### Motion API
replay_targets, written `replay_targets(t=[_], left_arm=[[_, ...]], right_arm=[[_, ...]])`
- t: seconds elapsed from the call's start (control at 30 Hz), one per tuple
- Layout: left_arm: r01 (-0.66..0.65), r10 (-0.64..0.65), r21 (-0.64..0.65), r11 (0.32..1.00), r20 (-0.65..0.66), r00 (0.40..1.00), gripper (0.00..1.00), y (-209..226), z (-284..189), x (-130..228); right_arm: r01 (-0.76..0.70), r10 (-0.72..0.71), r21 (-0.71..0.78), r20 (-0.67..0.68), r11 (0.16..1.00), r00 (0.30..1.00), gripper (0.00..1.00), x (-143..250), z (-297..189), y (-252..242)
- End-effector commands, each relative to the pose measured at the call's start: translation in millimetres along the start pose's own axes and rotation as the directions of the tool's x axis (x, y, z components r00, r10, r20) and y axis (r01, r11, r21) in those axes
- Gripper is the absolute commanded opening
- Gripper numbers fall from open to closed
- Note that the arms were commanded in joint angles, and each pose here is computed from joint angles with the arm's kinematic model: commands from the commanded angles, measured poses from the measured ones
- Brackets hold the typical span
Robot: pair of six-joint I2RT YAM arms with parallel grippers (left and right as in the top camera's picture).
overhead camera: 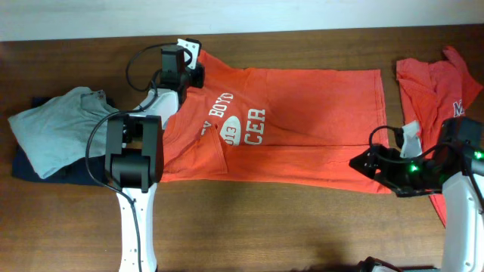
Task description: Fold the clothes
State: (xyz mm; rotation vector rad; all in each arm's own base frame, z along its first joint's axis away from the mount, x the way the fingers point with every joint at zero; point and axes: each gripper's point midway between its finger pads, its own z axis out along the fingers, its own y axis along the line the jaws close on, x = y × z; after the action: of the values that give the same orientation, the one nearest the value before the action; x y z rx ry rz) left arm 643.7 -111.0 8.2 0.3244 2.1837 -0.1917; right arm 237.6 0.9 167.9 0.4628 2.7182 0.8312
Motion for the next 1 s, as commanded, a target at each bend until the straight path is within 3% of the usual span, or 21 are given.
replay_targets(t=[0.0,0.17,0.3,0.43,0.53,0.67,0.83,0.9,0.97], left_arm=[[0.013,-0.008,0.093,0.996,-0.047,0.999,0.0,-13.0,-8.9,-16.1],[0.037,-0.024,0.092,0.995,-0.137,0.99,0.0,-12.2,-57.2,-67.6],[0.055,-0.034,0.095,0.994,-0.21,0.977,0.0,-15.7,-80.4,-70.3],[0.083,-0.049,0.098,0.992,-0.313,0.948,0.15,-19.5,-91.4,-48.7],[0.113,-0.062,0.097,0.989,-0.423,0.904,0.03,-23.7,-102.3,-22.4],[0.151,-0.075,0.092,0.984,-0.558,0.827,0.03,-30.3,-121.2,9.6],[0.175,-0.083,0.084,0.981,-0.635,0.768,0.2,-34.2,-136.9,26.9],[0.168,-0.086,0.083,0.982,-0.599,0.796,0.31,-30.1,-143.0,9.0],[0.138,-0.076,0.088,0.987,-0.5,0.863,0.42,-25.3,-149.6,-31.8]], right_arm=[[0.027,-0.027,-0.017,0.01,0.999,1.0,0.86,1.0,-0.1,4.5],[0.033,-0.033,-0.016,0.019,0.999,0.999,0.86,-1.4,-0.1,4.4],[0.037,-0.037,-0.016,0.024,0.999,0.999,0.86,-2.7,-0.1,4.3],[0.04,-0.04,-0.015,0.028,0.999,0.999,0.86,-3.7,-0.1,4.1],[0.04,-0.039,-0.015,0.027,0.999,0.999,0.86,-3.6,-0.1,4.1],[0.04,-0.04,-0.014,0.028,0.999,0.999,0.87,-3.7,-0.1,4.0],[0.04,-0.04,-0.015,0.028,0.999,0.999,0.87,-3.7,-0.1,4.1],[0.04,-0.04,-0.014,0.028,0.999,0.999,0.87,-3.8,-0.1,4.0],[0.044,-0.044,-0.011,0.034,0.999,0.998,0.87,-5.3,-0.1,3.5]])
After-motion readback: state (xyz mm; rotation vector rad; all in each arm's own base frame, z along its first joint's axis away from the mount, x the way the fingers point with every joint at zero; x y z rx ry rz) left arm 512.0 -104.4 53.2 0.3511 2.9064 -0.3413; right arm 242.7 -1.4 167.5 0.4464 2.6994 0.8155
